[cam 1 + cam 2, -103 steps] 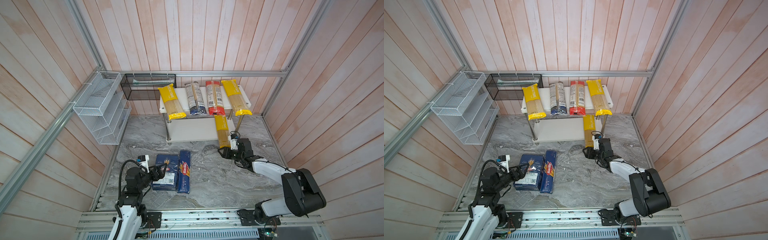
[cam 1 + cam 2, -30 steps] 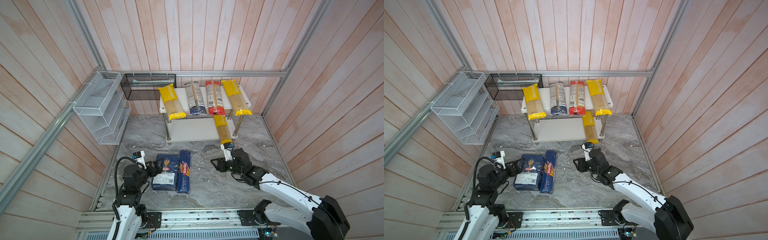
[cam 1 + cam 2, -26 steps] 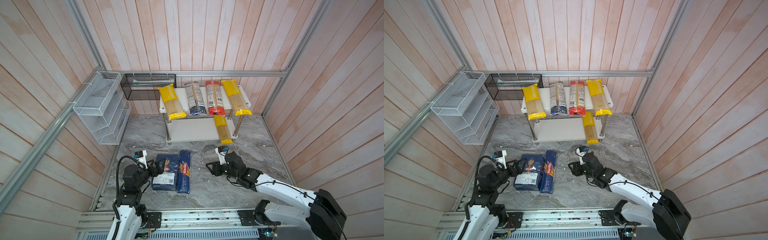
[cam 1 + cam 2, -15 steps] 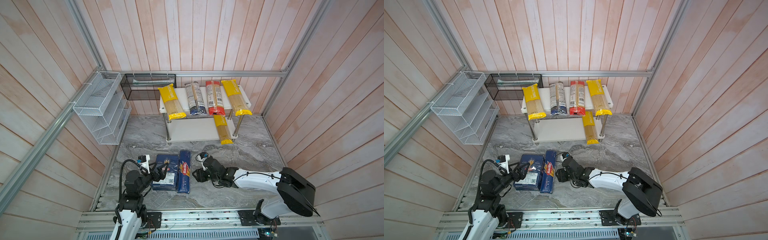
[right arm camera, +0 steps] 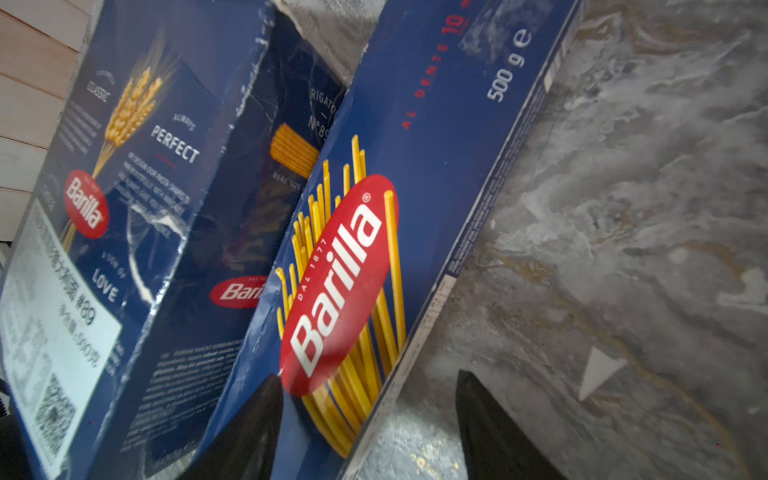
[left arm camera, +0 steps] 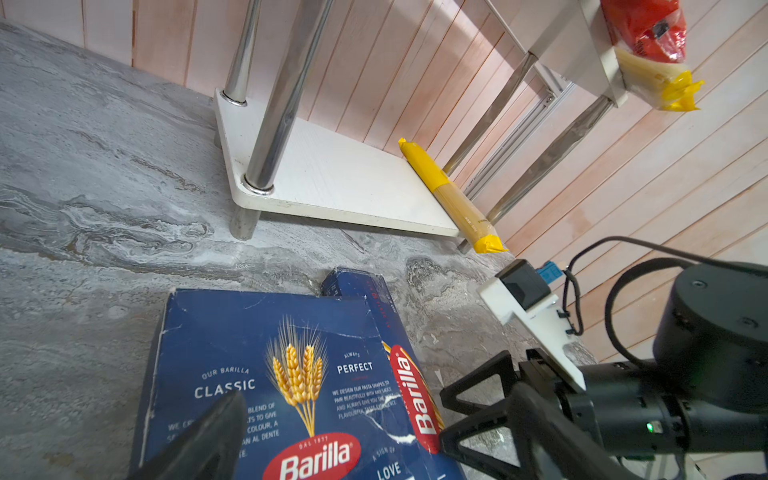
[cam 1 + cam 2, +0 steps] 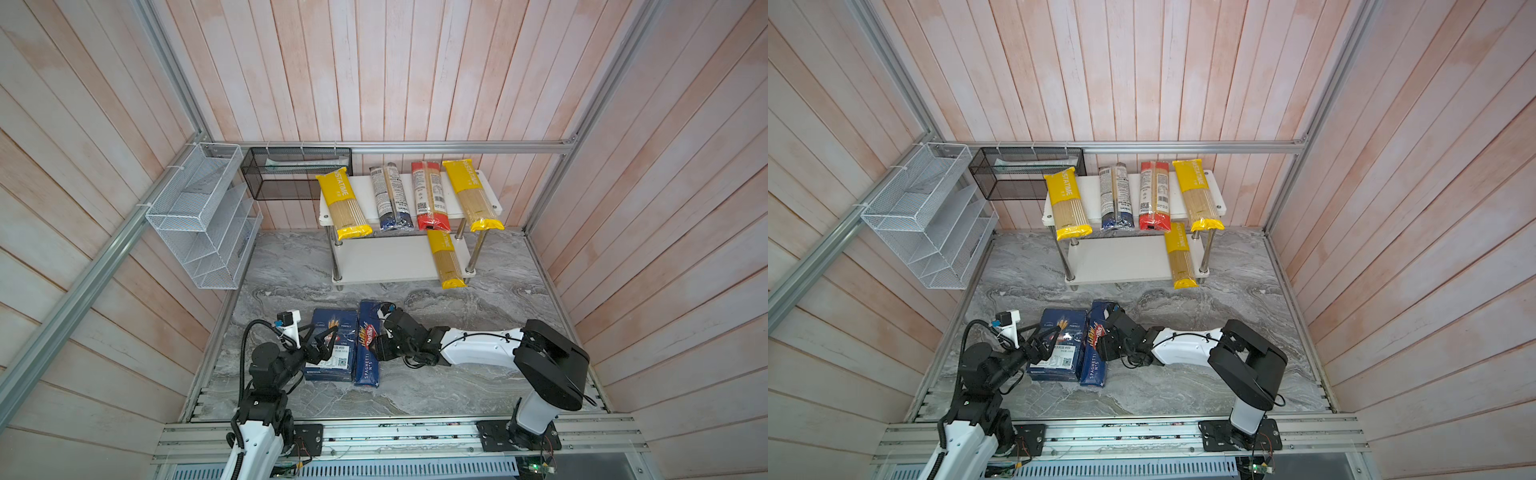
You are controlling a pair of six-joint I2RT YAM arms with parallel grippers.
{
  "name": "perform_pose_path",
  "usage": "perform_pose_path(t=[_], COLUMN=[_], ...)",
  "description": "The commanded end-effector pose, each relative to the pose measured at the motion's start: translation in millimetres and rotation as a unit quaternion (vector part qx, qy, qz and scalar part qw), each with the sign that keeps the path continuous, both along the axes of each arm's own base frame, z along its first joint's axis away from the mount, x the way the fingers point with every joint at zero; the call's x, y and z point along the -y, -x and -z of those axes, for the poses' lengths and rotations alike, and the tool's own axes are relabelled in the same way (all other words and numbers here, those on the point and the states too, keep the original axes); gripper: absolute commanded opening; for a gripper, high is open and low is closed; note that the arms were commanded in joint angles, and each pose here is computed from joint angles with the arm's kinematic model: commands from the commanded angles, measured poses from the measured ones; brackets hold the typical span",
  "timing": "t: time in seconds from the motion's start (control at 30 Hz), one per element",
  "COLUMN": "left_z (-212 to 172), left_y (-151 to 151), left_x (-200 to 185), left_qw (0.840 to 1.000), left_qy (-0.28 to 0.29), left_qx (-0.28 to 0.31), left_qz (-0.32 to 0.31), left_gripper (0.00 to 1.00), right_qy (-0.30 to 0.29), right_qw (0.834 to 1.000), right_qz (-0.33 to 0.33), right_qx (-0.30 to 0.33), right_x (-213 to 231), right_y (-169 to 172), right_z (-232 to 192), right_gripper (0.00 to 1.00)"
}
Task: Place and organize the pasta boxes and bags onto the shelf
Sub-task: 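Move the right gripper over the slim blue Barilla spaghetti box, then lower the right gripper and close it on the slim spaghetti box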
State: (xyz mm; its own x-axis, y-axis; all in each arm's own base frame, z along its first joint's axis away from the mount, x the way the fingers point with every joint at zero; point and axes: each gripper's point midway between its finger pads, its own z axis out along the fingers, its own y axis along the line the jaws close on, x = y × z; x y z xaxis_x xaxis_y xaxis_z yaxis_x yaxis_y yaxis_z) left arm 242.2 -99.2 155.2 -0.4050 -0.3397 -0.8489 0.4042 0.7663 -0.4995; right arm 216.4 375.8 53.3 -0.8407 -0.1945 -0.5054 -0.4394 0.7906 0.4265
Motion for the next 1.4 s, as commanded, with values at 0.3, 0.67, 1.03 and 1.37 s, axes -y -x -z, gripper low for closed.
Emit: perform_pose_path(t=[0.3, 0.67, 1.03, 1.37], left_z=[1.1, 1.1, 1.0, 0.2], left_y=[0.3, -0.3, -0.3, 0.0], left_x=[3.3, 2.8, 2.6, 2.2], left_qw=[1.000, 1.000, 1.000, 1.000], left_qy=[-0.002, -0.002, -0.002, -0.002], left_qx=[0.007, 0.006, 0.006, 0.008], left_qz=[0.010, 0.008, 0.007, 0.005], left_gripper=[1.00, 1.00, 1.00, 1.00], right_qy=[0.085, 0.145, 0.119, 0.146], right_qw=[0.996, 0.987, 0.991, 0.989], right_qz=[0.012, 0.045, 0.064, 0.004], right_qx=[-0.026, -0.044, -0.015, -0.001], right_x=[15.4, 65.1, 87.7, 28.8], right_y=[2.1, 1.6, -8.4, 36.7], right_z=[31.7, 47.2, -4.8, -13.8], right_gripper=[0.67, 0.67, 0.69, 0.77])
